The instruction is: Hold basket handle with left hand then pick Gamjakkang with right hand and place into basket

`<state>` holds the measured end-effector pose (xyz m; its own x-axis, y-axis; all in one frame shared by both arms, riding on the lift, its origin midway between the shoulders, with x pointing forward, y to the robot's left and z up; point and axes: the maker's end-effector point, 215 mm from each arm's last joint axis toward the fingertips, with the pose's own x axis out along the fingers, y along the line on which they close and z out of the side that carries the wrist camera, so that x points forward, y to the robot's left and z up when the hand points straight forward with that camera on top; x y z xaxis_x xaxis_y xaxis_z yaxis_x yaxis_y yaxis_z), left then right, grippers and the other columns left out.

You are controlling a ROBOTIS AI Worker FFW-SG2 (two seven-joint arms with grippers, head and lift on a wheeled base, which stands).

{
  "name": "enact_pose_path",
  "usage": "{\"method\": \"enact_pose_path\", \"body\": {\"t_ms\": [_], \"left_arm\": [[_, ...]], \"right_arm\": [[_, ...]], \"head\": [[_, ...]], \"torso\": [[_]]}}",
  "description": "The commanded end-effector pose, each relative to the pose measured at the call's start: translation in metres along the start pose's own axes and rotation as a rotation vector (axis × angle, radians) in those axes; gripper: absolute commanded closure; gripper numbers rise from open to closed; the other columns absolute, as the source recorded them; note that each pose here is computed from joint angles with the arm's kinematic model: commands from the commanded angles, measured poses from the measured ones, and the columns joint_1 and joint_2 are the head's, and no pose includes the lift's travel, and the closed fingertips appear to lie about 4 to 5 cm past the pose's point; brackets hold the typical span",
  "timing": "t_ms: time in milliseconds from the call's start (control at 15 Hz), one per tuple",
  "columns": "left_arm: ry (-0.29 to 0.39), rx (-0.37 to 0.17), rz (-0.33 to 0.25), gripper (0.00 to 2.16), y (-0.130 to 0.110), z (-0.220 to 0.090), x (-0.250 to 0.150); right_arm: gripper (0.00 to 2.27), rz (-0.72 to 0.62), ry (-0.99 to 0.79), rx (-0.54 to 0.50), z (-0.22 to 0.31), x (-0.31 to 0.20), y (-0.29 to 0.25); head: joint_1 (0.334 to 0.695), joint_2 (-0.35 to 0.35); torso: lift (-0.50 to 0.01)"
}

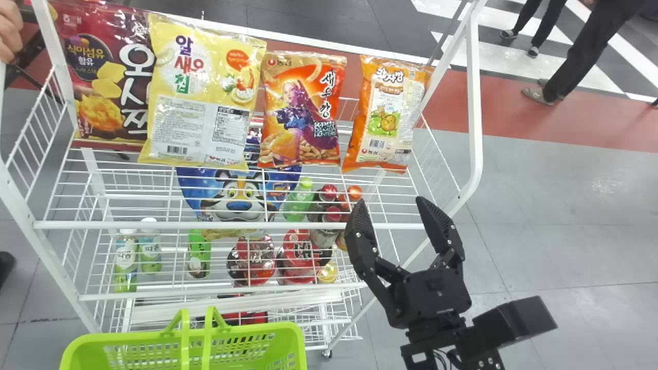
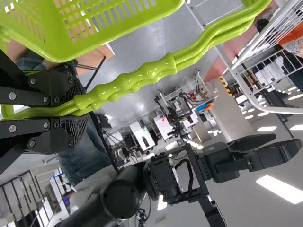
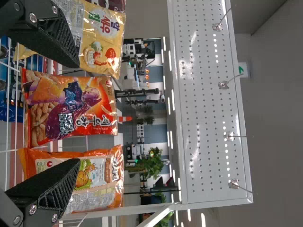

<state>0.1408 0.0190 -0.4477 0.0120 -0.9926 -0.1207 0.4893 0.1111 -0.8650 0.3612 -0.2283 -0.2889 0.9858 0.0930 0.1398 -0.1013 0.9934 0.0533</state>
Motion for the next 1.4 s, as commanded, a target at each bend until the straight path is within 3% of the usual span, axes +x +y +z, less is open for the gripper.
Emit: {"method": "enact_pose_path", "body": {"t_ms": [0,733,1333], "left_arm": [[0.000,0.001,0.002,2.13,0.000,0.000,0.000],[-0.001,0.003,0.007,2.13,0.002,0.001,-0.001],[0.006,0.002,0.019,2.13,0.005,0.002,-0.001]], "right_arm": [[0.10,0.000,0.000,0.000,0.000,0.000,0.000],[0.10,-0.005,-0.001,-0.004,0.000,0.007,-0.004],[0.10,-0.094,0.160,-0.032,-0.040,0.091,-0.073]], "head": [[0.695,-0.350],[0.695,-0.350],[0.695,-0.350]], "torso": [[-0.020],[-0.020],[-0.020]]}}
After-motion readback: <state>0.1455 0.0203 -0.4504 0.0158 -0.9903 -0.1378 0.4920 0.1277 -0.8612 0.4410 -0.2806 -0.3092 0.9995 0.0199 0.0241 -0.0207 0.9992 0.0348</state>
